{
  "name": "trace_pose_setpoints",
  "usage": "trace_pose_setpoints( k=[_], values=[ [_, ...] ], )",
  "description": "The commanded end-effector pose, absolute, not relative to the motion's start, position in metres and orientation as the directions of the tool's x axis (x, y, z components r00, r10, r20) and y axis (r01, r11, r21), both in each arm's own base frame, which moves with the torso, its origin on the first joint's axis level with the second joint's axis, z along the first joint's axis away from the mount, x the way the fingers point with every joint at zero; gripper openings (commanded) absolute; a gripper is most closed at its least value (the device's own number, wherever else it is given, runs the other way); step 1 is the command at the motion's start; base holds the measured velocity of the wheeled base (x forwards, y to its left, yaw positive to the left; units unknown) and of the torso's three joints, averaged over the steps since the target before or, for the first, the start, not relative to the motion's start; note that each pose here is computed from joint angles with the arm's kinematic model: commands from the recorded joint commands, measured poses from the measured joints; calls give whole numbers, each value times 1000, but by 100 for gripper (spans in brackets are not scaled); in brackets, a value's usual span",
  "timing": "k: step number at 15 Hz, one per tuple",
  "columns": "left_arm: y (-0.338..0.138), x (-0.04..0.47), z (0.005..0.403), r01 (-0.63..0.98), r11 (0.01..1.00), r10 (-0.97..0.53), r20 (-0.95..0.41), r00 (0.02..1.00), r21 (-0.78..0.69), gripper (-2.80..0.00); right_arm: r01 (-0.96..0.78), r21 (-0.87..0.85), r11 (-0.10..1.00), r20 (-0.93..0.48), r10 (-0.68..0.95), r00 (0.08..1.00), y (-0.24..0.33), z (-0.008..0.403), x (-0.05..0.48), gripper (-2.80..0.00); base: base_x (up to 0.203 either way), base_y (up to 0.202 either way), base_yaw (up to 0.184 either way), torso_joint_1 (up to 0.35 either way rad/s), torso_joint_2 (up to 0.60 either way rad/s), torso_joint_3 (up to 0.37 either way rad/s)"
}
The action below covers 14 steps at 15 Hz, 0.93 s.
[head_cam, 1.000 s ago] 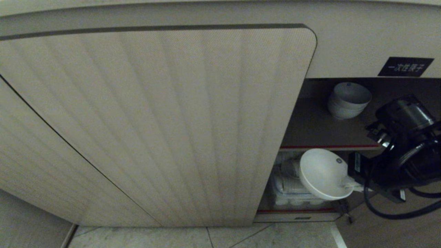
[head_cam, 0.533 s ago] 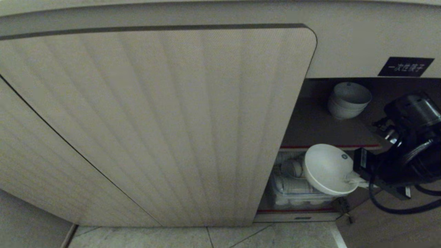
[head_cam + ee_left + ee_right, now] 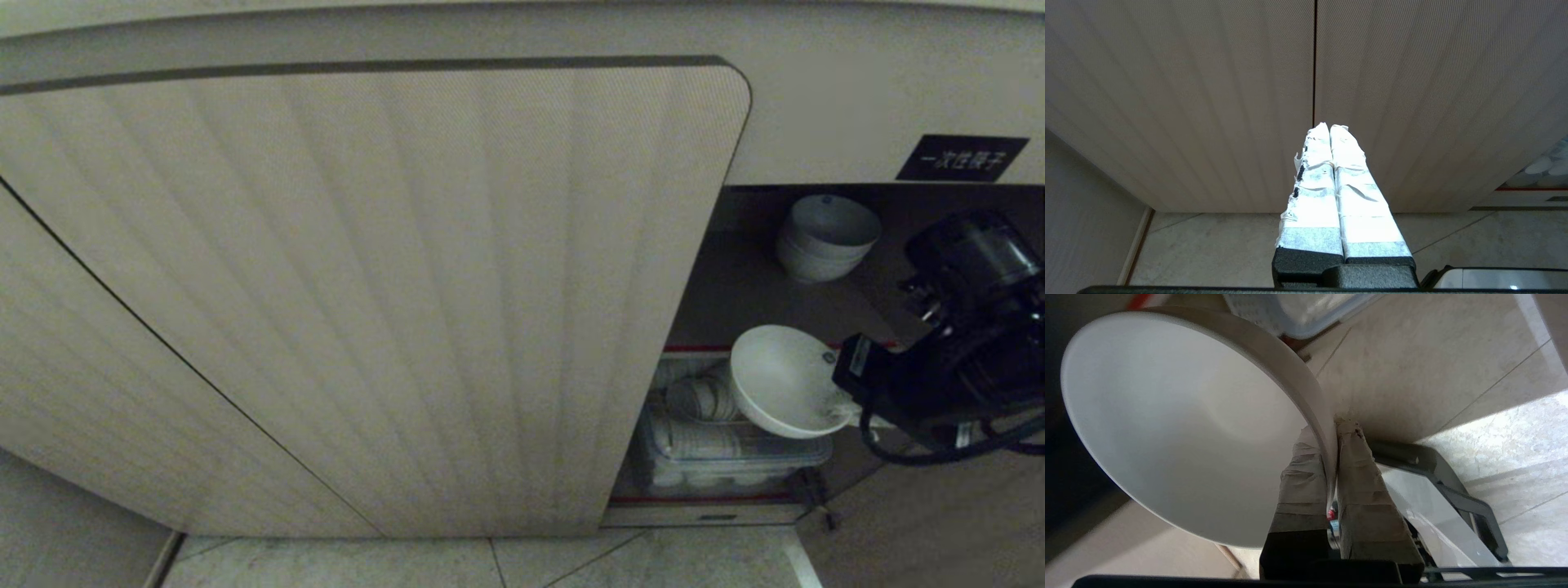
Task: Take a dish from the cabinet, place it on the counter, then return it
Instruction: Put it back into the cabinet
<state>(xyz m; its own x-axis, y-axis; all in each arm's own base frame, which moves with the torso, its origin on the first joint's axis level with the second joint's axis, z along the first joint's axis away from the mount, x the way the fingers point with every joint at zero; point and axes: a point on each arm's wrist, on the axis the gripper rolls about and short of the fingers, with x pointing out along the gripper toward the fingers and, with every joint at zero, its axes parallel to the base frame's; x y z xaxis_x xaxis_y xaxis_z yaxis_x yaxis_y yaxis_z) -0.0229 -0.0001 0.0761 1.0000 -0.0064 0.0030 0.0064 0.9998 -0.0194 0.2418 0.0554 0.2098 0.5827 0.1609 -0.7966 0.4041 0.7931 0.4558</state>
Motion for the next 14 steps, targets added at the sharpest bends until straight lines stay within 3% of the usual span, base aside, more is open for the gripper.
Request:
trace_pose_setpoints(
  k=[1,14],
  values=[
    [0,-23,76,6,1000,-6,3,1000,-20,-280,446,469,762,-802,155,577,57,208,252,-280,0,0,0,0,0,0],
    [0,-23,76,7,1000,-7,3,1000,-20,-280,481,521,705,-739,90,668,64,210,288,-280,0,0,0,0,0,0]
  ],
)
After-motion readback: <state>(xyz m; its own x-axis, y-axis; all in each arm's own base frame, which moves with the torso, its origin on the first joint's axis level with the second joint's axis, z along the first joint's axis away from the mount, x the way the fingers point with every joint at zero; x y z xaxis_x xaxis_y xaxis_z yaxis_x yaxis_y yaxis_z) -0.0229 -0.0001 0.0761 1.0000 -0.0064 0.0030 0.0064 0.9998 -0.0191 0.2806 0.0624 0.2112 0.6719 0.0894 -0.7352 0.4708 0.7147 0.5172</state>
